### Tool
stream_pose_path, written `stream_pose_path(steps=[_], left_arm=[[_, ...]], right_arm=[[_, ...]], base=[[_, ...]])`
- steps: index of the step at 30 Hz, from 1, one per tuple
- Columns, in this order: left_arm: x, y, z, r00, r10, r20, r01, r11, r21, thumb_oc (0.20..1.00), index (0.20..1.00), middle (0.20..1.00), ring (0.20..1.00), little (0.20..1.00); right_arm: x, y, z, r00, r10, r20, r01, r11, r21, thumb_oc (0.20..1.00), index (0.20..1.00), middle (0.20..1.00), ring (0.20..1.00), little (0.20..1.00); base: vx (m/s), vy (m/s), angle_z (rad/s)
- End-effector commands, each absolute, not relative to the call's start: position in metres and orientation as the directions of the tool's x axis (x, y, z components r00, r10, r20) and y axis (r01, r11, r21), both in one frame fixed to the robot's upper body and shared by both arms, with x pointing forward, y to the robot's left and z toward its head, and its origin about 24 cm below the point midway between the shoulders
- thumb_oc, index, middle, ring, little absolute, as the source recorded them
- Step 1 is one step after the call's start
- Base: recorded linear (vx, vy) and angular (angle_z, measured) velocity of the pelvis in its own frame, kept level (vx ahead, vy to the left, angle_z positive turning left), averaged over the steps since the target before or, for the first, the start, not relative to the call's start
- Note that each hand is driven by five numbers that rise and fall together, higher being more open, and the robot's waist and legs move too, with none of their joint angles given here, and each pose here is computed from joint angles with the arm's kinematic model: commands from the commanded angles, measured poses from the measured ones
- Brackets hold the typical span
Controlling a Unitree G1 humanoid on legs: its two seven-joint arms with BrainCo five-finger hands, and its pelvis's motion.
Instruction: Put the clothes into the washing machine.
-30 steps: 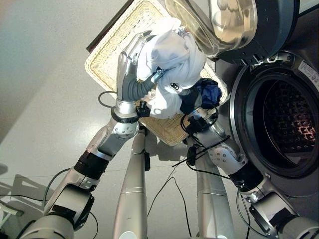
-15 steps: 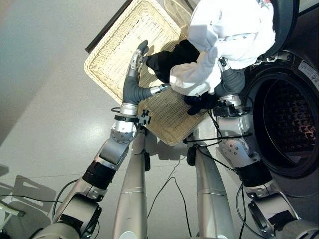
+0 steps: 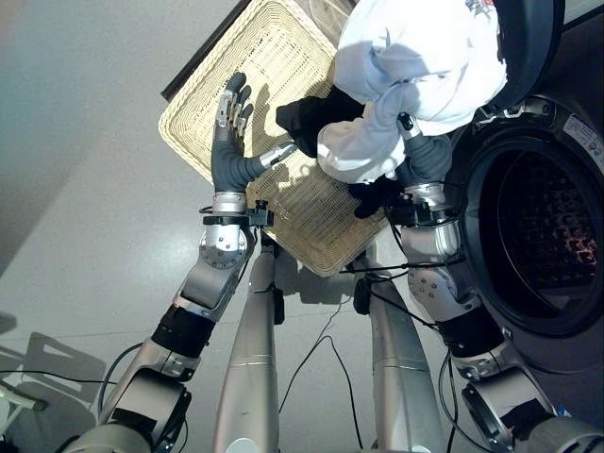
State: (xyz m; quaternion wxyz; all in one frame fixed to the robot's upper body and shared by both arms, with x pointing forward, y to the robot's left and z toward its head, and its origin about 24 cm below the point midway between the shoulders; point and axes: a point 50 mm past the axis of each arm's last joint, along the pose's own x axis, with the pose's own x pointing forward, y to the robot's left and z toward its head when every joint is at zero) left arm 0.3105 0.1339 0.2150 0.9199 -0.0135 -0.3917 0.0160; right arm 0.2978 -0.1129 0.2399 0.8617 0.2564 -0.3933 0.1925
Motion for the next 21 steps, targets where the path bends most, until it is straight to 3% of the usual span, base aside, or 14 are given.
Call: stream_pose_path(steps=[1, 8, 12, 21], left_arm=[[0.307, 0.140, 0.233, 0.587, 0.151, 0.795, -0.050, 0.987, -0.151, 1.000, 1.000, 1.000, 1.000, 1.000], [0.313, 0.152, 0.226, 0.563, 0.236, 0.792, -0.140, 0.972, -0.190, 1.000, 1.000, 1.000, 1.000, 1.000], [0.321, 0.164, 0.220, 0.567, 0.283, 0.774, -0.202, 0.958, -0.202, 1.000, 1.000, 1.000, 1.000, 1.000], [0.334, 0.169, 0.219, 0.574, 0.296, 0.764, -0.260, 0.950, -0.173, 1.000, 1.000, 1.000, 1.000, 1.000]], right_arm=[[0.286, -0.118, 0.257, 0.532, 0.082, 0.843, -0.503, 0.831, 0.237, 0.200, 0.200, 0.200, 0.200, 0.200], [0.314, -0.147, 0.220, 0.725, -0.031, 0.688, -0.318, 0.871, 0.375, 0.200, 0.200, 0.200, 0.200, 0.200], [0.331, -0.186, 0.182, 0.833, -0.171, 0.526, -0.141, 0.855, 0.500, 0.200, 0.200, 0.200, 0.200, 0.200], [0.343, -0.233, 0.134, 0.886, -0.340, 0.316, 0.097, 0.801, 0.591, 0.200, 0.200, 0.200, 0.200, 0.200]], base=[[-0.01, 0.047, 0.00], [0.00, 0.030, -0.02], [0.00, 0.026, -0.07], [0.00, 0.011, -0.04]])
